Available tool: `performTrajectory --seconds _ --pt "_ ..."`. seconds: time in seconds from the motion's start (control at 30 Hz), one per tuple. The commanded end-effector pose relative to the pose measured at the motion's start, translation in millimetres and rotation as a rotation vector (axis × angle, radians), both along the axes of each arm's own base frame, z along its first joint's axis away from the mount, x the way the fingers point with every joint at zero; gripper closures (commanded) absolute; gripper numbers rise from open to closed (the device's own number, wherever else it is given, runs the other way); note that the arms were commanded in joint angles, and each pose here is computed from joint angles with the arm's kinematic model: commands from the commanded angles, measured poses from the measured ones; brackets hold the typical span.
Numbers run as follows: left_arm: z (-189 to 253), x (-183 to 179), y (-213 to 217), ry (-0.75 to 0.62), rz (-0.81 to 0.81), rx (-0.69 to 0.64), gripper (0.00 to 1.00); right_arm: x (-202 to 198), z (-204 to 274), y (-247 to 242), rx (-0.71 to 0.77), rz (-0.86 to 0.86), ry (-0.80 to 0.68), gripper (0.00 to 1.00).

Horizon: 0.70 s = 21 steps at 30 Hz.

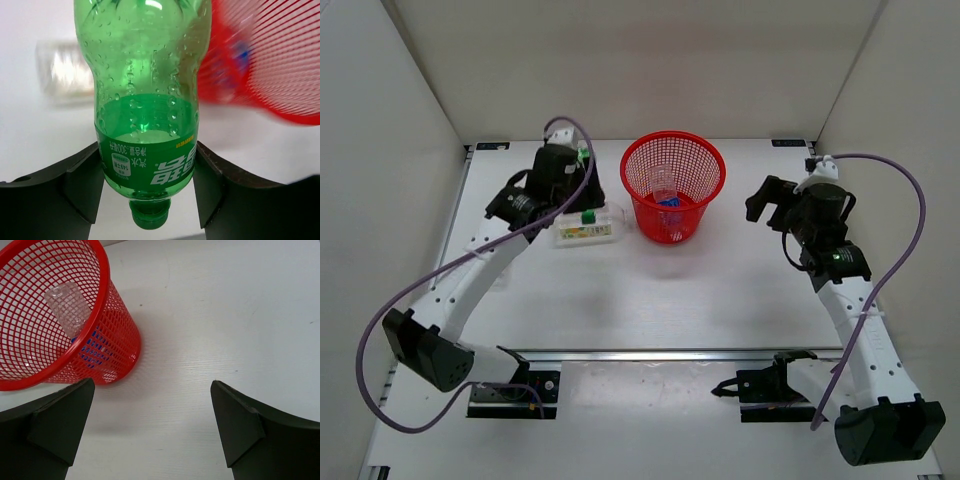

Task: Put the plastic bottles in the bin

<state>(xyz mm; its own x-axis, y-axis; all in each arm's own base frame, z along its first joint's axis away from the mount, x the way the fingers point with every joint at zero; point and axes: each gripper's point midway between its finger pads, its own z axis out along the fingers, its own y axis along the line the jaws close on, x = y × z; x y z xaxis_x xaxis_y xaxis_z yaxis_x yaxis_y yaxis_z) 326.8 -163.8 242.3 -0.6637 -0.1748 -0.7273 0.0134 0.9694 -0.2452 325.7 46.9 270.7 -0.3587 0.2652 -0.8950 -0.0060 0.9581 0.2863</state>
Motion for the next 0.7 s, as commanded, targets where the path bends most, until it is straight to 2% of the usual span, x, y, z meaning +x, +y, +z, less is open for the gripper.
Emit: performTrajectory --seconds 0.0,0.03,0.07,0.13,0.17,0.2,0.23,0.3,0.37,0.4,0.47,0.57,0.63,0.67 --pt "61 32 -45 -0.159 -0.113 -0.052 0.58 -4 7 6 0.003 0.037 -0.04 0.0" --pt "92 37 -60 -0.219 -0.14 -0.078 0.57 -5 5 5 0.0 0.031 -0.031 0.0" --pt "81 49 -73 -0.193 -0.164 -0.057 0.57 -6 4 4 -0.003 0.029 -0.031 0.01" --pt "104 66 -105 -0.229 -0.225 -0.083 0.56 -9 4 3 0.006 0.033 -0.036 0.0" --pt "88 74 -123 -0.187 -0.267 -0.082 0.57 -9 1 1 0.012 0.025 -0.034 0.0" --pt "87 85 -134 -0.178 -0.28 -0.081 0.56 -11 0 1 0.016 0.032 -0.032 0.01" --pt "108 85 -143 -0.219 -0.295 -0.097 0.54 -12 0 -1 0.018 0.022 -0.035 0.0" --pt "96 95 -172 -0.205 -0.334 -0.076 0.52 -13 -7 -9 0.016 -0.001 -0.017 0.01" --pt "98 98 -189 -0.214 -0.359 -0.082 0.42 -16 -8 -11 0.019 -0.003 -0.014 0.0" --pt "85 100 -197 -0.183 -0.373 -0.088 0.37 -17 -12 -14 0.019 -0.014 -0.006 0.01" --pt "67 108 -189 -0.129 -0.35 -0.089 0.04 -19 -10 -18 0.018 -0.029 -0.017 0.01" --pt "58 113 -165 -0.111 -0.289 -0.059 0.01 -21 -13 -21 0.006 -0.035 -0.009 0.01" --pt "82 113 -132 -0.171 -0.204 -0.028 0.02 -22 -18 -21 0.0 -0.034 0.001 0.01" --pt "78 116 -116 -0.159 -0.17 -0.013 0.02 -21 -17 -29 0.0 -0.06 0.001 0.01"
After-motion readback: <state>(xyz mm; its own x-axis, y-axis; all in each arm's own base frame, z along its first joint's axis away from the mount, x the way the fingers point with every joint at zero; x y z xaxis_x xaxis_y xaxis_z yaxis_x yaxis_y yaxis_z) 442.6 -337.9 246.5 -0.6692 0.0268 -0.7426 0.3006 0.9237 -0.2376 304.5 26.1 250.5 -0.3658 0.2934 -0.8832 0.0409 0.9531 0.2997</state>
